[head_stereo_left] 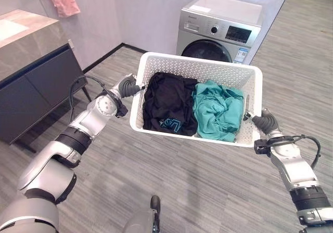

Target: Grab the laundry basket,head to the washer,open it,put in the laundry and shut it.

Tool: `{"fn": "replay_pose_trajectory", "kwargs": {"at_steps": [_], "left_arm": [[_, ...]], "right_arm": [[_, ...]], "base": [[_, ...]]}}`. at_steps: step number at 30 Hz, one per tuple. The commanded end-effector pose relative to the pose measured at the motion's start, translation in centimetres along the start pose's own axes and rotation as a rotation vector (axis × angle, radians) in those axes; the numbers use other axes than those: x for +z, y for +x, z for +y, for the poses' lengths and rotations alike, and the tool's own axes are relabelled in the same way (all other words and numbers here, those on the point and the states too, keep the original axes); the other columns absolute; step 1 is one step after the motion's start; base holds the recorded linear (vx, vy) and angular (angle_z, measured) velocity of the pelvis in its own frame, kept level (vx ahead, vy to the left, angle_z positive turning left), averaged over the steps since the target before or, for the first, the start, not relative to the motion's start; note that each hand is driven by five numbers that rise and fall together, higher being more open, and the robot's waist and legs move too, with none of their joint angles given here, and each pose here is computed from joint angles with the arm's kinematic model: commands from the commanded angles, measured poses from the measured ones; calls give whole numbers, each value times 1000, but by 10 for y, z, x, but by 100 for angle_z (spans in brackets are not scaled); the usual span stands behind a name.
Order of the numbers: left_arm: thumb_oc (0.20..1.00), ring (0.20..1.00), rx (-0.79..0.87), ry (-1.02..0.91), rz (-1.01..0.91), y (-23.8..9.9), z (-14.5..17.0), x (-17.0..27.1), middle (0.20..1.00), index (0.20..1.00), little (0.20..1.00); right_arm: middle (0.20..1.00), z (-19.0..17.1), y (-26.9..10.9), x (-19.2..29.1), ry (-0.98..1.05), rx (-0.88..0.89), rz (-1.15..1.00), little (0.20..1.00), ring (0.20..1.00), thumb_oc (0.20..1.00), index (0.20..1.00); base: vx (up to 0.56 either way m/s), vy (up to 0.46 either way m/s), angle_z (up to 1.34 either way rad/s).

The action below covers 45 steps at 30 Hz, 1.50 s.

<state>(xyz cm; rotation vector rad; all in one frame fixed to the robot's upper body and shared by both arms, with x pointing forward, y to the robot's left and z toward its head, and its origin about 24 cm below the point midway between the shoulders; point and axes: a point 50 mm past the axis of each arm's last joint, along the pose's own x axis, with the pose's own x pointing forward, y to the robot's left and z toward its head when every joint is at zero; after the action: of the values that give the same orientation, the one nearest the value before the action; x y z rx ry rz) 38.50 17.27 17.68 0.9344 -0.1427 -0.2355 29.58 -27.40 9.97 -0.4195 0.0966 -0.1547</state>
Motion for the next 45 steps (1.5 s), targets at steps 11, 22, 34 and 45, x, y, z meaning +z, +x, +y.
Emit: {"fn": "replay_pose_trajectory", "kwargs": {"at_steps": [11, 22, 34, 45], "left_arm": [[200, 200, 80, 6, -282, 12, 20, 73, 200, 200, 200], [200, 200, 78, 15, -287, 16, 6, 74, 200, 200, 200], [200, 200, 136, 21, -284, 12, 43, 79, 200, 200, 200], [200, 200, 118, 7, -309, 16, 34, 86, 200, 200, 200]], "right_arm": [[200, -14, 11, 73, -9, -41, -325, 200, 200, 200, 200], [200, -25, 3, 63, -39, -40, -300, 200, 200, 200, 200], [200, -38, 12, 81, 0, -101, -332, 200, 200, 200, 200], [200, -32, 8, 82, -21, -73, -363, 200, 200, 200, 200]], "base": [[302, 65, 5], [377, -165, 28], [272, -288, -21], [252, 68, -1]]}}
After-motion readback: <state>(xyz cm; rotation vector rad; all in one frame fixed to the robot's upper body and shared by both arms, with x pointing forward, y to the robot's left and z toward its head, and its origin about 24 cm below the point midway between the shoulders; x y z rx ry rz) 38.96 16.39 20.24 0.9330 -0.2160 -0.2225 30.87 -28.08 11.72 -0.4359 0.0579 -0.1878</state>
